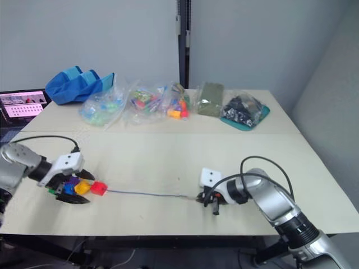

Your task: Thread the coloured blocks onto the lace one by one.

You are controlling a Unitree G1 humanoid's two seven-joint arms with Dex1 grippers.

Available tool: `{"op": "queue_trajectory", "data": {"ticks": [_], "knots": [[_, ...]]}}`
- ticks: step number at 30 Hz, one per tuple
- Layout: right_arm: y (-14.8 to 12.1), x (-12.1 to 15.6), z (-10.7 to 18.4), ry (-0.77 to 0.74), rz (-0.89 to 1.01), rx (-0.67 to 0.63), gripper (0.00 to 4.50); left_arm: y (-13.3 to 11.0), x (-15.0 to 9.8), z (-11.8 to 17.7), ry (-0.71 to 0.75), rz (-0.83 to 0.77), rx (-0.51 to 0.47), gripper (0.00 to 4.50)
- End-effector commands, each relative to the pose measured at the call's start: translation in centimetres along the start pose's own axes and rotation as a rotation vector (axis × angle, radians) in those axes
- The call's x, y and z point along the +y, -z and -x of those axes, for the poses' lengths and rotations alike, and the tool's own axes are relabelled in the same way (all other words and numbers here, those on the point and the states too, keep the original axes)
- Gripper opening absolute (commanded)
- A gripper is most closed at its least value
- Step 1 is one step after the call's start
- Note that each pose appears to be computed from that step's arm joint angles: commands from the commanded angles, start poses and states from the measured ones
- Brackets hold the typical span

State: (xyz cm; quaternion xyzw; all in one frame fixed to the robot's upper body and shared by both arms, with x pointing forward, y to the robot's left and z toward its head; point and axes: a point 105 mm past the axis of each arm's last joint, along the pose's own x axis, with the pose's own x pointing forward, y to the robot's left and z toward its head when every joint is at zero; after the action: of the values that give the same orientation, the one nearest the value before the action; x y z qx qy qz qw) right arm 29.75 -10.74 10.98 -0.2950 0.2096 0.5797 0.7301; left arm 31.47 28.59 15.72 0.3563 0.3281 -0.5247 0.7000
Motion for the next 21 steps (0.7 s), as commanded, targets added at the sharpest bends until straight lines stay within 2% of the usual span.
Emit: {"op": "queue_trajectory", "data": {"ticks": [1,5,13,21], "knots": [[-0.7,0.0,0.6,0.023,0.016,-0.021,0.00,-0.9,0.1,0.2,0.020,-0.051,0.057,4.48],[-0.7,0.1,0.3,0.039,0.001,-0.030,0.00,-2.1,0.6,-0.9,0.038,-0.190,0.122,4.48],[-0.7,0.1,0.1,0.056,-0.007,-0.037,0.00,-2.8,-0.1,-3.5,0.106,-0.306,0.138,4.48],[-0.5,0.0,0.1,0.067,-0.009,-0.035,0.00,-1.3,0.2,-3.7,0.091,-0.326,0.219,1.97]]}}
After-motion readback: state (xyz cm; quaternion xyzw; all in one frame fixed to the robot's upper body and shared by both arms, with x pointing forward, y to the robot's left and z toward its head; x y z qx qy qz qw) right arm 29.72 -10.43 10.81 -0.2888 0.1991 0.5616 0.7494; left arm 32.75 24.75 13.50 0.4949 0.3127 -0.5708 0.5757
